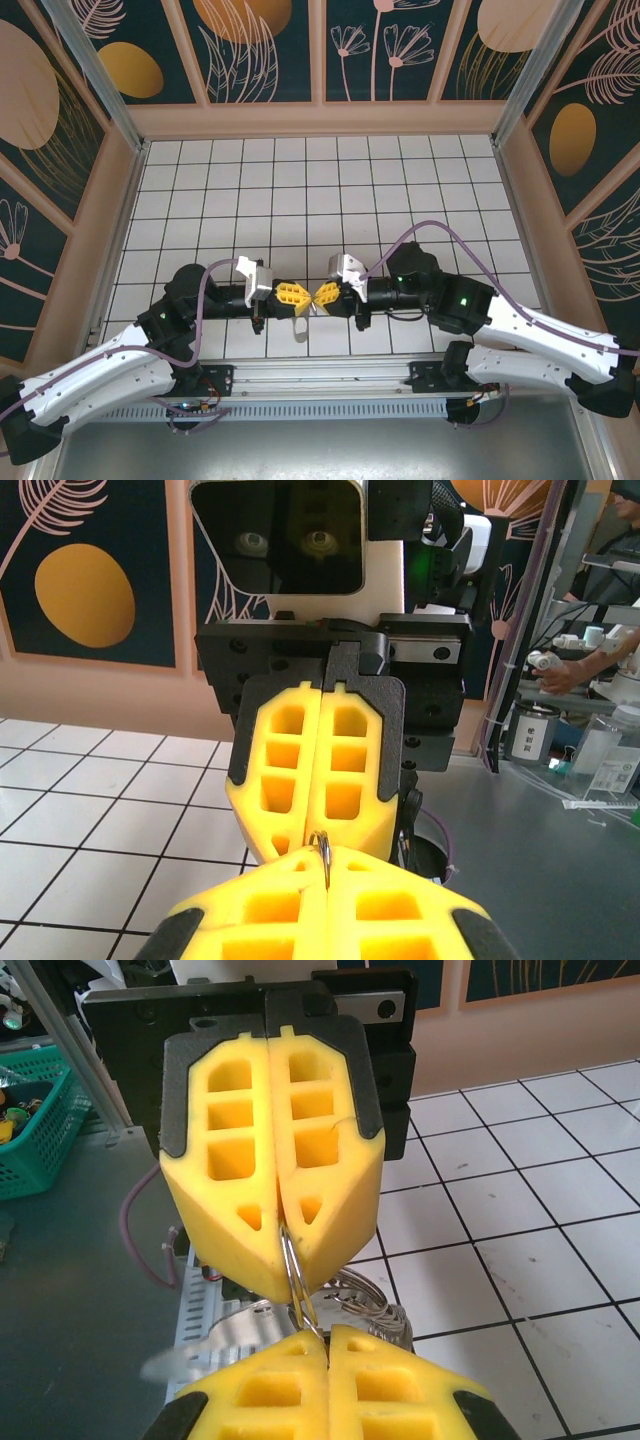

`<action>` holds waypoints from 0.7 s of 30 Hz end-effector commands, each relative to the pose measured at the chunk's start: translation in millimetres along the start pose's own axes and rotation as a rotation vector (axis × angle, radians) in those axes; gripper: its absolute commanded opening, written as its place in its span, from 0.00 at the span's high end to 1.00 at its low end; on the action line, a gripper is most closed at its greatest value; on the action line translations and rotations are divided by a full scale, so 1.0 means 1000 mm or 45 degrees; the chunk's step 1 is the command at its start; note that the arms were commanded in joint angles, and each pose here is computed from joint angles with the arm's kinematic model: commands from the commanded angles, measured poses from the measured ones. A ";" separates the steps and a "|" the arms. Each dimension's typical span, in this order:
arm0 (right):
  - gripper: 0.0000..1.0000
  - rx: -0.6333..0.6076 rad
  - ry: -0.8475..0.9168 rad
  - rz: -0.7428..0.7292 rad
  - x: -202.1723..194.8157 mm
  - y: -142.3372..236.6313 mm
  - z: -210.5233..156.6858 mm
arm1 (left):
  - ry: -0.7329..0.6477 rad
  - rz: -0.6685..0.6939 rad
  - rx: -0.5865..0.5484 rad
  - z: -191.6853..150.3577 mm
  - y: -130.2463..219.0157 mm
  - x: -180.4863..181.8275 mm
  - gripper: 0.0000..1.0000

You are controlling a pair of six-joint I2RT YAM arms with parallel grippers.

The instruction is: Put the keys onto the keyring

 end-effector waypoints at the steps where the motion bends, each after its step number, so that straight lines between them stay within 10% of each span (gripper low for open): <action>1: 1.00 -0.047 0.022 -0.054 -0.009 0.001 0.015 | -0.059 -0.159 -0.097 0.017 0.004 -0.020 1.00; 14: 1.00 -0.059 0.028 0.002 -0.011 -0.012 0.015 | -0.061 -0.166 -0.107 0.017 0.004 -0.020 1.00; 21: 0.78 -0.153 0.039 -0.070 -0.008 0.010 0.023 | -0.072 -0.086 -0.096 0.015 0.006 -0.015 1.00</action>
Point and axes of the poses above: each hand's point on the last joint's axis, 136 mm out from that joint toward the fingers, its own y axis back along the fingers, its own x axis along the line the jaws close on, z = x × y, the point moved 5 cm from there along y, back along the fingers, and after that the axes turned 3 degrees about y, right-handed, at the moved point
